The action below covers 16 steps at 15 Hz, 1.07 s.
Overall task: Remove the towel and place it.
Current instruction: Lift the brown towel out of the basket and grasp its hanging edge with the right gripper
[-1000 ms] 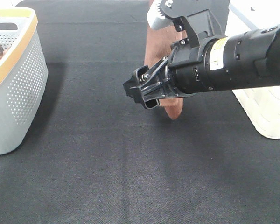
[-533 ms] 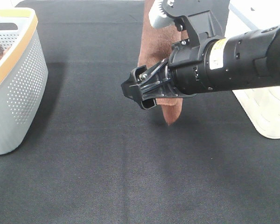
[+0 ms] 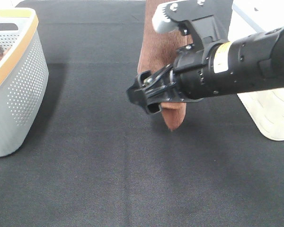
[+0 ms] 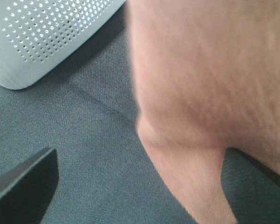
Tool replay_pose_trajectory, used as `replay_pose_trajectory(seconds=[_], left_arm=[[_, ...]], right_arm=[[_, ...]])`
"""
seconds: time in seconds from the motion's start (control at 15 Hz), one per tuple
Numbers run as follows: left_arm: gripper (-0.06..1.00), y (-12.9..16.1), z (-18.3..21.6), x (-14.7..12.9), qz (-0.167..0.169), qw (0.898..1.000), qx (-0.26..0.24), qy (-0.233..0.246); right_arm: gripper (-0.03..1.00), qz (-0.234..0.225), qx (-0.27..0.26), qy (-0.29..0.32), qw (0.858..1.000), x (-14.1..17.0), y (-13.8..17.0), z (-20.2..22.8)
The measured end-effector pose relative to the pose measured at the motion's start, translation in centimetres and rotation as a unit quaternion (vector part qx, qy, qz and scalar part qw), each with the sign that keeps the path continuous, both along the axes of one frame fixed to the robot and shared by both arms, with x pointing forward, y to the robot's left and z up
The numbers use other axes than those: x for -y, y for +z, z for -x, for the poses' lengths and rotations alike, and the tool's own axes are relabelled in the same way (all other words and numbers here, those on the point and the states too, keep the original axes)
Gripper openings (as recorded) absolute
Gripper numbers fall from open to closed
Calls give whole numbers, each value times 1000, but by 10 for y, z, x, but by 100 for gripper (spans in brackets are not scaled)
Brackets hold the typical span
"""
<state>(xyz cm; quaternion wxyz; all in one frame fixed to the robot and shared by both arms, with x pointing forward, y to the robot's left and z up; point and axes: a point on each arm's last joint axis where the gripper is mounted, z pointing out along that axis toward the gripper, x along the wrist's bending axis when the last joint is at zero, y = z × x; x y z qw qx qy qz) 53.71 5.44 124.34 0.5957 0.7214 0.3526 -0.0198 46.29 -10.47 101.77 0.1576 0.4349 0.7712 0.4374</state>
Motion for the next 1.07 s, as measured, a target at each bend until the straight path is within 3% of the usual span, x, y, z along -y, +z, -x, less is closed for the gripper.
replay_pose_trajectory(seconds=[0.27,0.4,0.6,0.87,1.07], left_arm=[[0,4,2,-8,-25,999,14,25],[0,1,-1,-11,-44,998,7,52],[0,0,-9,-17,-53,993,7,108],[0,2,-24,-28,-52,978,29,200],[0,-12,-41,-25,-54,969,18,242]], right_arm=[[89,-2,-1,-40,999,18,0,-15],[89,-30,18,-41,999,14,5,-15],[89,-46,35,-32,998,8,9,-13],[89,-49,39,-32,998,7,10,-14],[88,-120,100,-40,987,4,25,-19]])
